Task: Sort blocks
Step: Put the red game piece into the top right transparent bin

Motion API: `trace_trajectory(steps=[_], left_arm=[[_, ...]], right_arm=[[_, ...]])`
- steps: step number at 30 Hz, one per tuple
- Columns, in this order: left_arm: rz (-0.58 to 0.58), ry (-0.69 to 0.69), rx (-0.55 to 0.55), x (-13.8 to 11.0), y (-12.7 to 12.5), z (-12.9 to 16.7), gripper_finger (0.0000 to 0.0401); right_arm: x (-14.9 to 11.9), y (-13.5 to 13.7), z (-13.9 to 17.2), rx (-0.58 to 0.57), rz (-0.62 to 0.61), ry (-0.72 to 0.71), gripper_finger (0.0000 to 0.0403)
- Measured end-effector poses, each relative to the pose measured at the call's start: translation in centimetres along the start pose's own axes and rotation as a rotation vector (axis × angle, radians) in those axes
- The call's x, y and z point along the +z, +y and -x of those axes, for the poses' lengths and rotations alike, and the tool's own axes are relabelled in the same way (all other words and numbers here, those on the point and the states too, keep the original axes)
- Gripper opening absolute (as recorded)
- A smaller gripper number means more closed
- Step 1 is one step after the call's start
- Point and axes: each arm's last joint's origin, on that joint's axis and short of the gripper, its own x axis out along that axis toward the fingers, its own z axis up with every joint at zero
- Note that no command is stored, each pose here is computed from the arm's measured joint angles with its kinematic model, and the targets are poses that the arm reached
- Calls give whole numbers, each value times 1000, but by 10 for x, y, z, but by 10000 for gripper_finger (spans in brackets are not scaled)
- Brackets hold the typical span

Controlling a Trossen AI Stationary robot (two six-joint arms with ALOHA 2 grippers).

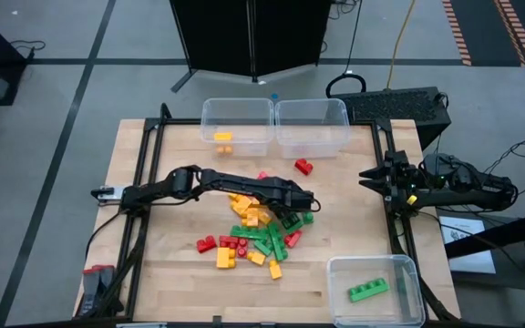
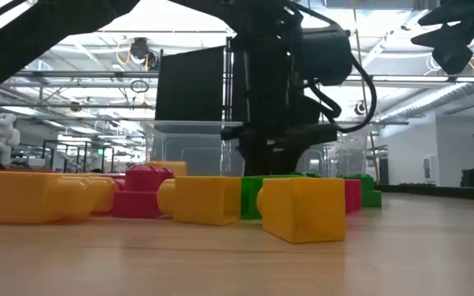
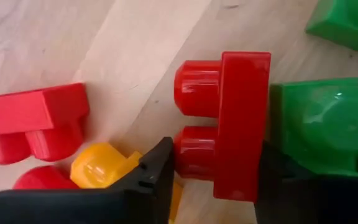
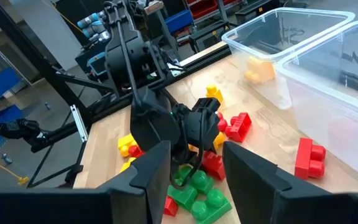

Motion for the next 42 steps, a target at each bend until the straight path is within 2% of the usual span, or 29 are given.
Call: trace_trajectory(steps=[6, 11, 15, 19, 25, 35, 42], left_arm=[[-25, -15, -10, 1, -2, 2, 111], [-32, -45, -38, 4, -9, 16, 36], [-35, -106, -76, 9, -10, 41, 1], [-22, -183, -70, 15, 0, 67, 1], [27, -294, -47, 28, 28, 99, 1], [162, -597, 15, 65, 100, 153, 1], [200, -785, 40, 101, 148, 158, 0]], right_arm=[[0, 0, 0, 0, -5, 0, 146], [0, 0, 0, 1, -7, 0, 146], [0, 0, 0, 0, -7, -1, 146], [0, 0, 0, 0, -5, -1, 146], [0, 0, 0, 0, -1, -2, 146], [0, 0, 0, -5, 7, -2, 146], [0, 0, 0, -5, 18, -1, 146]])
